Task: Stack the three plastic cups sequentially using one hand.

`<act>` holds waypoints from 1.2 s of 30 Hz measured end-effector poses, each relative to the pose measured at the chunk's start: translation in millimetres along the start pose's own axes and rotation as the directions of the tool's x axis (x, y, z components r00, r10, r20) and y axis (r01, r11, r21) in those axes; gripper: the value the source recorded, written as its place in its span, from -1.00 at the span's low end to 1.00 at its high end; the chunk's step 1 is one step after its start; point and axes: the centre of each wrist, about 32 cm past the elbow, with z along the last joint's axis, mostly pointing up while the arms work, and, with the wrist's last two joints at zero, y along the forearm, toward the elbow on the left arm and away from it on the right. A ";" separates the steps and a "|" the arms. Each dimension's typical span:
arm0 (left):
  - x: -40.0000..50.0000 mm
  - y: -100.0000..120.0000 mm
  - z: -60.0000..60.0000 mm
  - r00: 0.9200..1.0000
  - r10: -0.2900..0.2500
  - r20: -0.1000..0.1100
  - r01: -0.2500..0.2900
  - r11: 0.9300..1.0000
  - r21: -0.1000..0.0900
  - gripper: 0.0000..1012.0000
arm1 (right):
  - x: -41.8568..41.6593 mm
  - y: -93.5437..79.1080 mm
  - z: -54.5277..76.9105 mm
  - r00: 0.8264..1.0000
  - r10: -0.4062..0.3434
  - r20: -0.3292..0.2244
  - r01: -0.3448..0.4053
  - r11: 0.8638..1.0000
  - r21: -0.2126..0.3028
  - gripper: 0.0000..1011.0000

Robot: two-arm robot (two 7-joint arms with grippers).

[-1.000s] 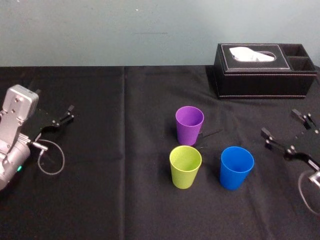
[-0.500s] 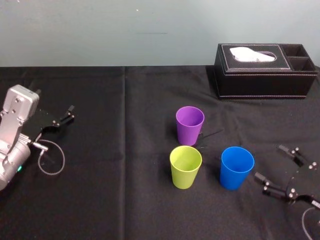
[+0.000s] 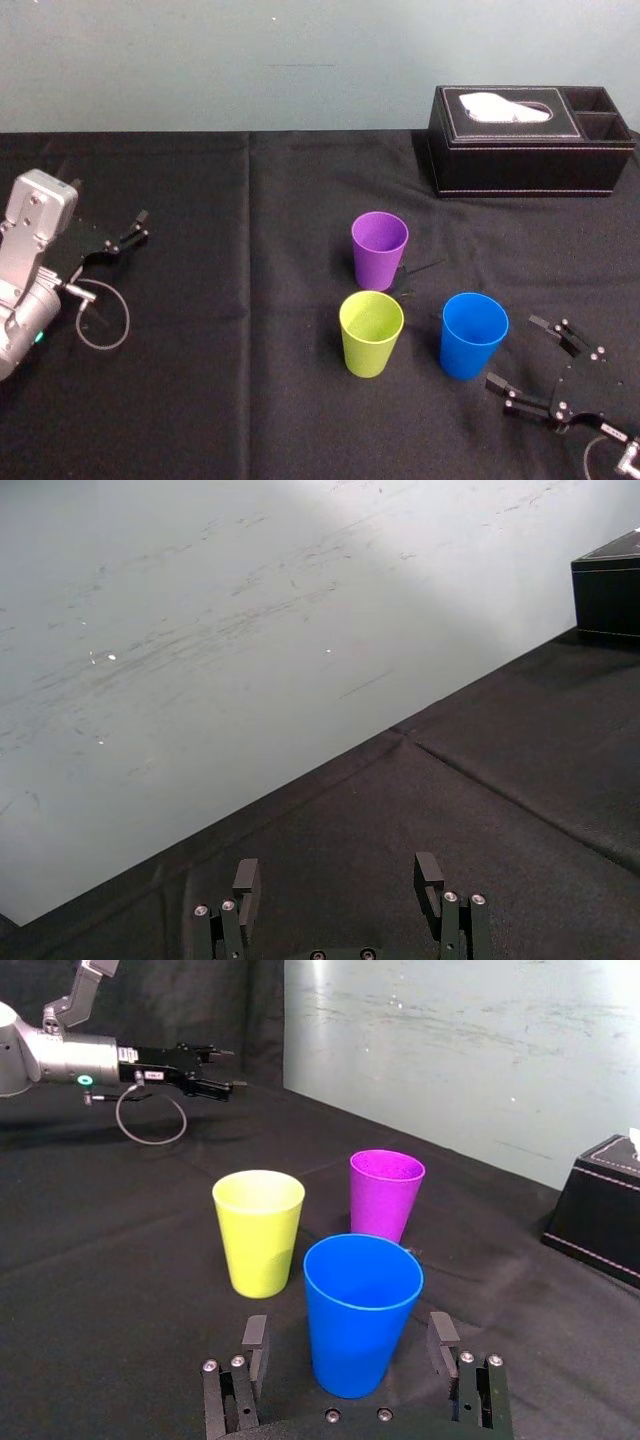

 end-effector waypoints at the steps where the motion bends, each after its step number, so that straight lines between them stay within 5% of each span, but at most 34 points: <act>1: 0.0 0.0 0.0 1.000 0.000 0.000 0.000 1.000 0.000 1.00 | -0.1 0.9 -0.8 1.000 0.002 -0.006 -0.002 1.000 0.000 0.98; 18: 0.0 0.0 0.0 1.000 0.000 0.000 0.000 1.000 0.000 1.00 | 3.2 14.5 -8.8 0.997 0.002 -0.077 -0.001 1.000 0.012 0.98; 36: 0.0 0.0 0.0 1.000 0.000 0.000 0.000 1.000 0.000 1.00 | 15.1 43.5 -12.4 0.996 0.019 -0.084 -0.020 1.000 -0.014 0.98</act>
